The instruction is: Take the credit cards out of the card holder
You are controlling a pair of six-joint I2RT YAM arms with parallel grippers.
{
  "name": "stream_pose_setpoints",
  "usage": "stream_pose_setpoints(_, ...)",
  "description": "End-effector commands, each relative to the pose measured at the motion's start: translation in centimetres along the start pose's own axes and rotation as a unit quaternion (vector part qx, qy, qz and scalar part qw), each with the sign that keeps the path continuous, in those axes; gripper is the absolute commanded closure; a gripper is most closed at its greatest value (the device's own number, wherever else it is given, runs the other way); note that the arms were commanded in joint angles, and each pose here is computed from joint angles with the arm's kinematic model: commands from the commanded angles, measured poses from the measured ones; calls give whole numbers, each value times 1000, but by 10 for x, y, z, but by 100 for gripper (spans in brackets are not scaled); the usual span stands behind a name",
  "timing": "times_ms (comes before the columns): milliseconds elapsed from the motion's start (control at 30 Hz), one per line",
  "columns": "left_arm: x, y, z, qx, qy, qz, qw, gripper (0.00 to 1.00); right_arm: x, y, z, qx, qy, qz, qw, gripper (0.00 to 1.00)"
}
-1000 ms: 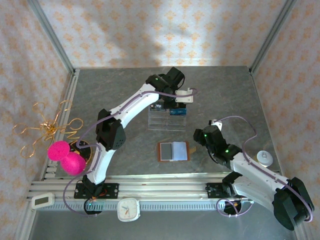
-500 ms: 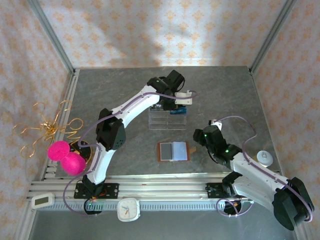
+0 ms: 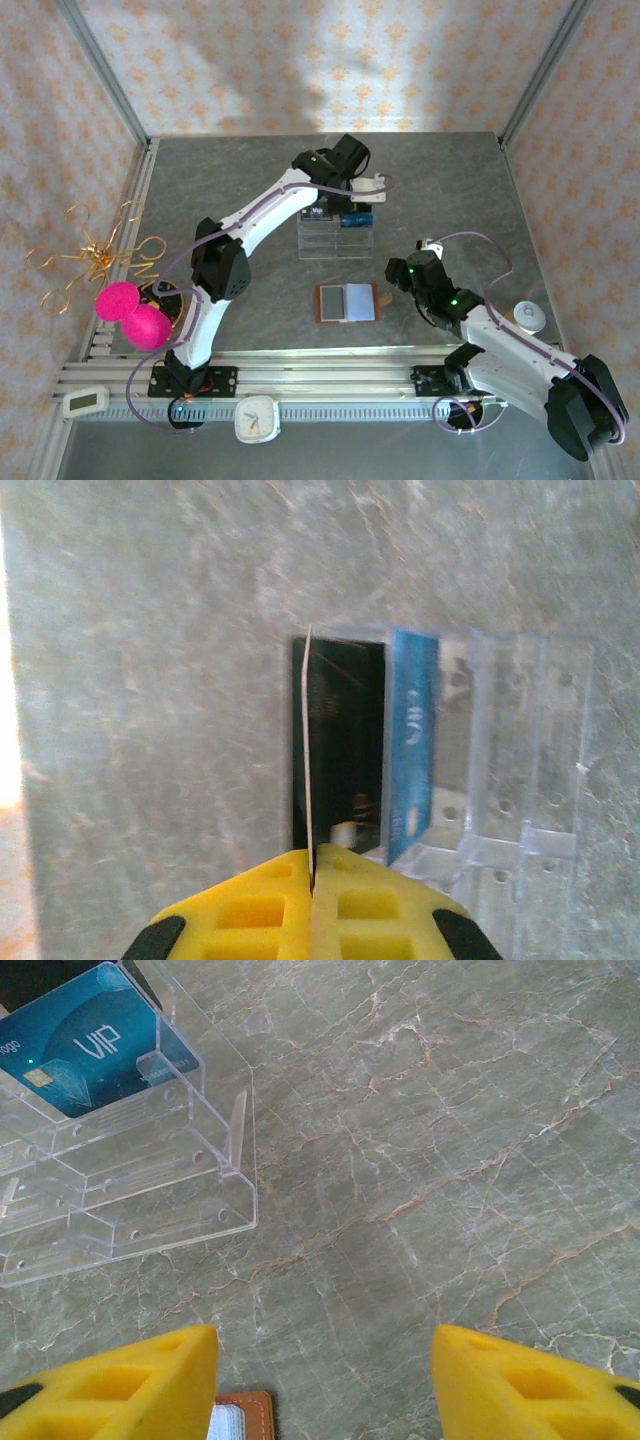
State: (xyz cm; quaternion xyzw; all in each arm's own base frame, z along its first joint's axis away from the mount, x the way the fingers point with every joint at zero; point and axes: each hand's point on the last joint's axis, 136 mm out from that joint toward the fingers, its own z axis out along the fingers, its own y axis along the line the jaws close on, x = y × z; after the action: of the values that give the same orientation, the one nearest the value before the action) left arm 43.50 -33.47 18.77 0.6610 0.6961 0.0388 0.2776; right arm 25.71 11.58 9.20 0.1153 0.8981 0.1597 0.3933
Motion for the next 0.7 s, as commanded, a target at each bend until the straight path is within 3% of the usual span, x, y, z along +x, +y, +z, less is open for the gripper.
stream_pose_setpoints(0, -19, 13, -27, -36, -3, 4, 999, 100, -9, 5, -1, -9, -15, 9, 1000, 43)
stream_pose_setpoints(200, -39, 1, -37, -18, -34, 30, 999, 100, -10, 1, -2, 4, -16, 1, 1000, 44)
stream_pose_setpoints(433, -11, -6, -19, -5, 3, 32, 999, 100, -9, 2, 3, 8, -11, -3, 1000, 44)
stream_pose_setpoints(667, -4, -10, -3, -2, 16, 29, 999, 100, -8, 2, 6, 8, -8, 0, 1000, 44)
